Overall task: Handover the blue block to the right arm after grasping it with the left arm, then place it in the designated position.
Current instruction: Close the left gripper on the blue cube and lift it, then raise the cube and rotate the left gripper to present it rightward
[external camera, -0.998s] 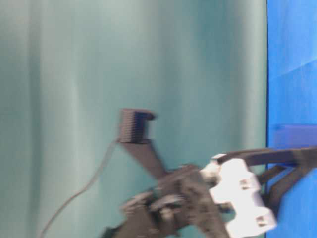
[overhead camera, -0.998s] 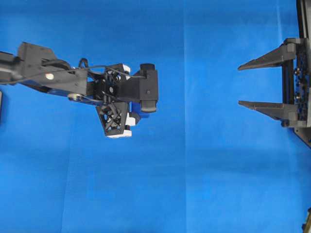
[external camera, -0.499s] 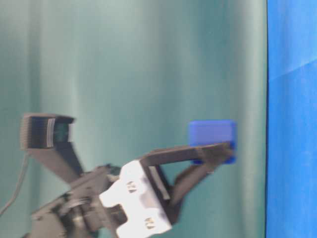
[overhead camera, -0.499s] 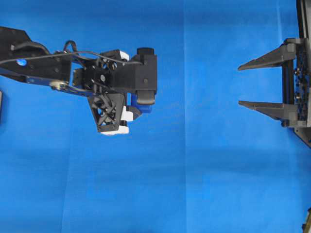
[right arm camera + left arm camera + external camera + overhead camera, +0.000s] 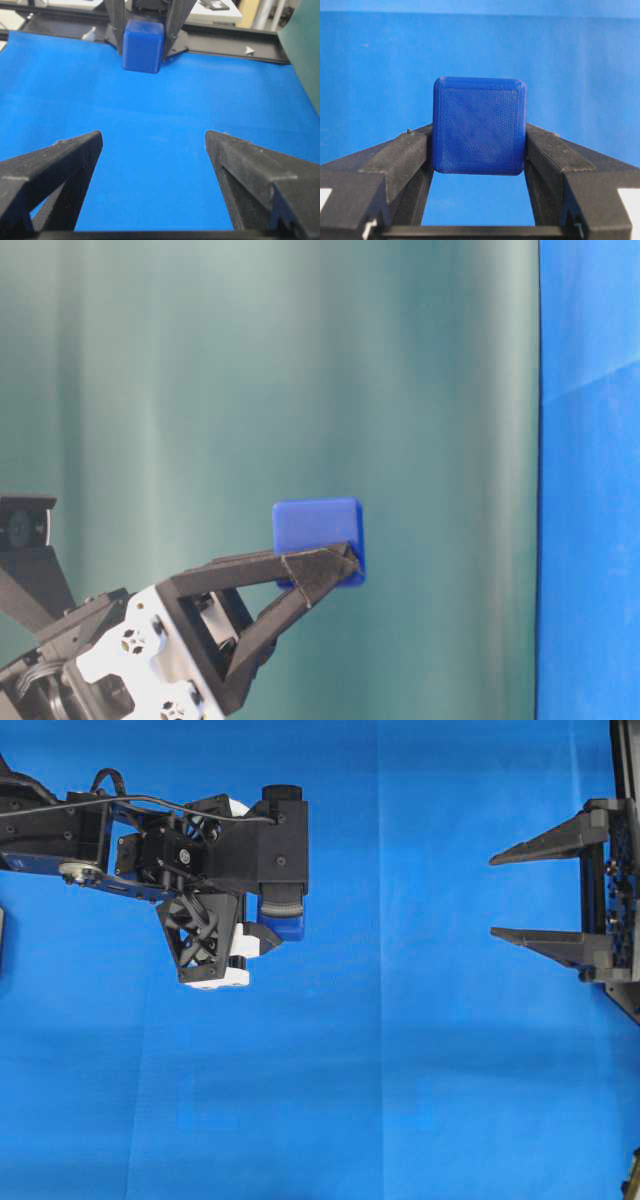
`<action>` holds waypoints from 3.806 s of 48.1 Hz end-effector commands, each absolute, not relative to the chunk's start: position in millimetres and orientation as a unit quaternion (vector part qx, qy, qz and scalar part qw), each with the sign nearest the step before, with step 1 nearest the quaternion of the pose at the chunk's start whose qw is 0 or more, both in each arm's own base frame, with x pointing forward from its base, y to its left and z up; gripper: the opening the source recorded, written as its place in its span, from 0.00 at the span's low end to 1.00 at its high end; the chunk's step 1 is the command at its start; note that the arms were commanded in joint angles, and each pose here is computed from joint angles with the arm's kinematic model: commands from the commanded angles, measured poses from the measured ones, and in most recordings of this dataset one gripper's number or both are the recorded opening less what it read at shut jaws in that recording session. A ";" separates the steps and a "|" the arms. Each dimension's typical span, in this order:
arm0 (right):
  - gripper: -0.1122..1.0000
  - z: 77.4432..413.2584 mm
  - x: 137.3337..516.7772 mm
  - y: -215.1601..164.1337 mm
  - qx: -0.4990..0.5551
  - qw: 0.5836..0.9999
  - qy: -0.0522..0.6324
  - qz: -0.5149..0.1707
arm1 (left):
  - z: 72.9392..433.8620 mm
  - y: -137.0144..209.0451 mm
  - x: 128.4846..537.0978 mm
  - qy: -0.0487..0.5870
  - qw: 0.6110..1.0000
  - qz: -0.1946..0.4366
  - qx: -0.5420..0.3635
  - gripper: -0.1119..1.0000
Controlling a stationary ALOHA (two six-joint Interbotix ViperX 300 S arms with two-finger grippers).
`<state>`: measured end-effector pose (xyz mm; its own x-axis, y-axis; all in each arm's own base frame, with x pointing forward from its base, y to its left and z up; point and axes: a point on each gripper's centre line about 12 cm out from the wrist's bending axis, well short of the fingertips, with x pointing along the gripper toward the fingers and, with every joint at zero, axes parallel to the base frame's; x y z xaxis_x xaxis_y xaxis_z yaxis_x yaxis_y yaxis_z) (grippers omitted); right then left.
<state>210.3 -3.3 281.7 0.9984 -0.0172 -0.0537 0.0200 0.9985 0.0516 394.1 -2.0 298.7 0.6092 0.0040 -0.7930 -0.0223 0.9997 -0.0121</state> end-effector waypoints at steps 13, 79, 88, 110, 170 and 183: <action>0.97 292.9 213.5 -3.4 0.028 0.999 0.013 -0.009 | 318.5 -2.9 392.4 0.417 0.909 0.006 -0.009 0.52; 0.97 292.6 213.4 -3.4 0.028 0.999 0.014 -0.009 | 319.3 -2.9 385.5 0.378 0.926 0.004 -0.005 0.52; 0.97 292.7 213.2 -3.3 0.027 0.999 0.014 -0.009 | 322.5 -3.1 372.9 0.303 0.953 0.002 -0.008 0.52; 0.97 292.9 213.5 -3.2 0.022 1.000 0.013 -0.008 | 320.6 -3.4 352.2 0.098 0.995 -0.005 0.000 0.52; 0.97 311.1 214.3 6.5 -0.376 0.926 -0.013 0.030 | 317.1 -4.0 348.6 0.065 0.998 -0.006 -0.007 0.52; 0.97 308.1 213.5 9.0 -0.518 0.854 -0.010 0.043 | 317.4 -4.0 348.7 0.064 0.998 -0.006 -0.008 0.52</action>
<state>211.8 8.0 297.9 0.9960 0.0775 -0.0448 -0.0786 0.5170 -0.8524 350.8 -3.5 306.1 0.9862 -0.0114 -0.1649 0.0094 0.9999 -0.0127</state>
